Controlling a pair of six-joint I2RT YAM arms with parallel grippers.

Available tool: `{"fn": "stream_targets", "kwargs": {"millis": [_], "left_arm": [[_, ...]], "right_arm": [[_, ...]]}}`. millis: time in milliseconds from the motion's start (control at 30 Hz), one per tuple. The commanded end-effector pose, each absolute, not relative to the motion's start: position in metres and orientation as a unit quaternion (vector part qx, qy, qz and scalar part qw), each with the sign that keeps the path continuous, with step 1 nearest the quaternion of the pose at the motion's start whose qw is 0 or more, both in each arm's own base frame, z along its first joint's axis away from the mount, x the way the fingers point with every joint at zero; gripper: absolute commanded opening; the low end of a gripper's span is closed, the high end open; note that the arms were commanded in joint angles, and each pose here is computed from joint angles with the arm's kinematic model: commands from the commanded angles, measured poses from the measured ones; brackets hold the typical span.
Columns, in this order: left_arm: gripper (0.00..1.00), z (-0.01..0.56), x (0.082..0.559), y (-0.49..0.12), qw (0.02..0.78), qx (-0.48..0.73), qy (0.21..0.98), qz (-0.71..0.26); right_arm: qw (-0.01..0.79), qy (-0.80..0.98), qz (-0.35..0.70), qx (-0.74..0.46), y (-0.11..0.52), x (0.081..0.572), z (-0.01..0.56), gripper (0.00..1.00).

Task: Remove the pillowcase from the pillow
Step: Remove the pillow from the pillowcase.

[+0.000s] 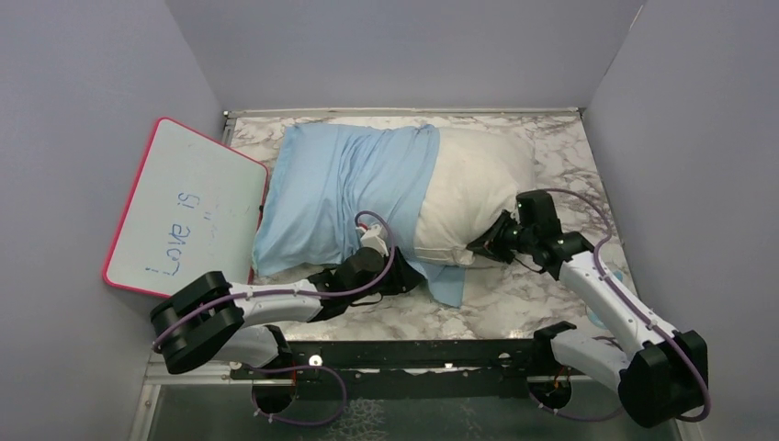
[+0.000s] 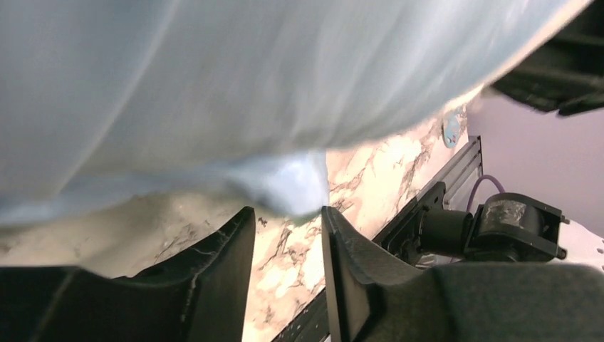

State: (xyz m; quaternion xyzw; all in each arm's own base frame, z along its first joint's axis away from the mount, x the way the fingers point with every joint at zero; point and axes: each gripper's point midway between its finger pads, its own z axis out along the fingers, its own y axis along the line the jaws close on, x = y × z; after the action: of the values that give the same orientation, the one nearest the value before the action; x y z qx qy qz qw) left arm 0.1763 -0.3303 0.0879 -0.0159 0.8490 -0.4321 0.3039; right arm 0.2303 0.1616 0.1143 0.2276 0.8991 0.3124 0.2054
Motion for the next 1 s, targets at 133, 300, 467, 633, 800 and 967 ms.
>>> {"fn": "stream_targets", "kwargs": {"millis": [133,300,467,633,800,967], "left_arm": [[0.40,0.101,0.179,-0.306,0.356,-0.028,0.829,-0.431],[0.44,0.105,0.182,-0.302,0.366,-0.040,0.824,-0.431],[0.58,0.109,0.182,-0.299,0.370,-0.047,0.819,-0.436],[0.68,0.114,0.183,-0.299,0.372,-0.049,0.815,-0.442],[0.74,0.109,0.186,-0.298,0.370,-0.066,0.818,-0.435],[0.73,0.115,0.204,-0.295,0.404,-0.053,0.815,-0.411]], "right_arm": [[0.311,0.869,0.339,0.184,0.160,0.248,0.177,0.31],[0.262,0.869,0.374,0.190,0.183,0.223,0.161,0.66],[0.262,0.859,0.383,0.219,0.200,0.211,0.148,0.74],[0.249,0.849,0.378,0.273,0.204,0.222,0.138,0.75],[0.273,0.837,0.335,0.337,0.189,0.240,0.125,0.56],[0.330,0.818,0.325,0.342,0.170,0.246,0.141,0.10]]}}
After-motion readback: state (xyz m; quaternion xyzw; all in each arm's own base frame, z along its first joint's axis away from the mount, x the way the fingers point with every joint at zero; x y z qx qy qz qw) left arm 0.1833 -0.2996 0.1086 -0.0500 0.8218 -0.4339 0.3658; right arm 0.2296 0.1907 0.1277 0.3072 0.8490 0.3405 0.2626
